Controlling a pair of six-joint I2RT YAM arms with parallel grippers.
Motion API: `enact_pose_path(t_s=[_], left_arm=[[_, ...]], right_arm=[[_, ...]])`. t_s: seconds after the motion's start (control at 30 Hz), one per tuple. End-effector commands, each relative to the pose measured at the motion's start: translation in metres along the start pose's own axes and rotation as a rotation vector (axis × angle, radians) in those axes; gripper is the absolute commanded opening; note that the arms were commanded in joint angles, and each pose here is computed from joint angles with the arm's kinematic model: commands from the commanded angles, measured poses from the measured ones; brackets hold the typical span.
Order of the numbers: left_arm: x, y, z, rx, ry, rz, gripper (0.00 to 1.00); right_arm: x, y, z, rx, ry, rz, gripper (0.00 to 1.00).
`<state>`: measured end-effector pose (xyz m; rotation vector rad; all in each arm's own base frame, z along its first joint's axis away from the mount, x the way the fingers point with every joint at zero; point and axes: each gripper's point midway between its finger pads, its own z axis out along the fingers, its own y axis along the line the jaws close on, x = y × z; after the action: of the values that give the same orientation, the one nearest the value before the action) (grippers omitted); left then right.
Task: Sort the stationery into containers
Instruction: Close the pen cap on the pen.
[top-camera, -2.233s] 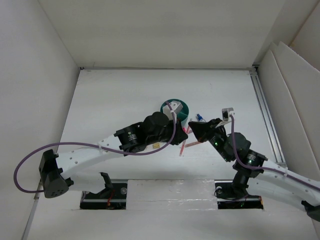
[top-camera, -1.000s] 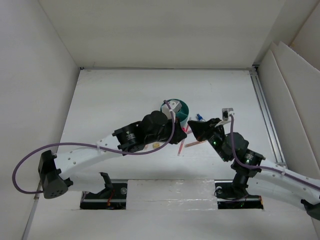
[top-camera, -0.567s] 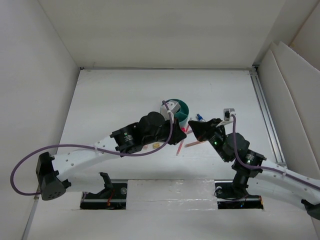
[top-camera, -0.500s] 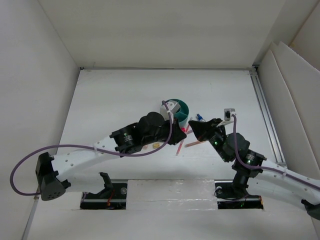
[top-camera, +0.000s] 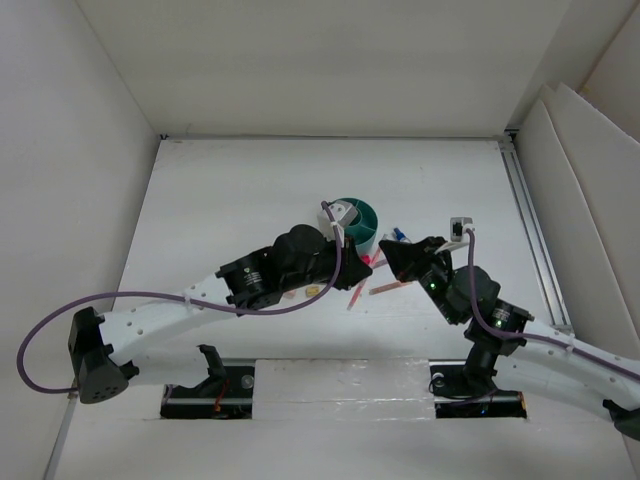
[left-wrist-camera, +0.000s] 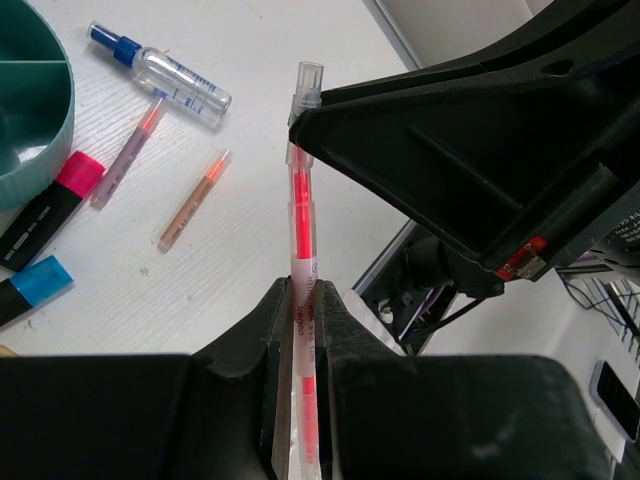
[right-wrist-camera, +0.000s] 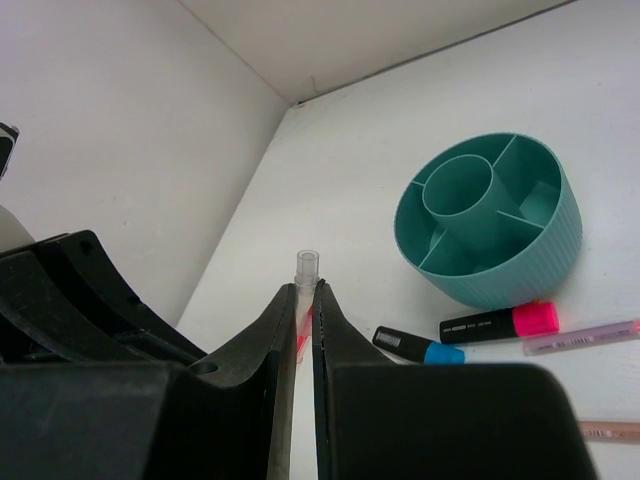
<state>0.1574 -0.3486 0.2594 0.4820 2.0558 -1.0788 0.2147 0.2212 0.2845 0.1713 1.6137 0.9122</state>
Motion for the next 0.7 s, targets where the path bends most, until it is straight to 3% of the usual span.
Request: enact_pose_path(t_s=[0.0, 0.67], left_arm=[[-0.034, -0.024, -0.014, 0.096, -0.124, 0.010, 0.00], [-0.048, -0.018, -0.002, 0.057, -0.209, -0.051, 0.00]], right_arm=[[0.000, -0.005, -0.001, 0.035, 0.011, -0.039, 0.00], [0.007, -0.008, 0.008, 0.095, 0.012, 0.069, 0.00]])
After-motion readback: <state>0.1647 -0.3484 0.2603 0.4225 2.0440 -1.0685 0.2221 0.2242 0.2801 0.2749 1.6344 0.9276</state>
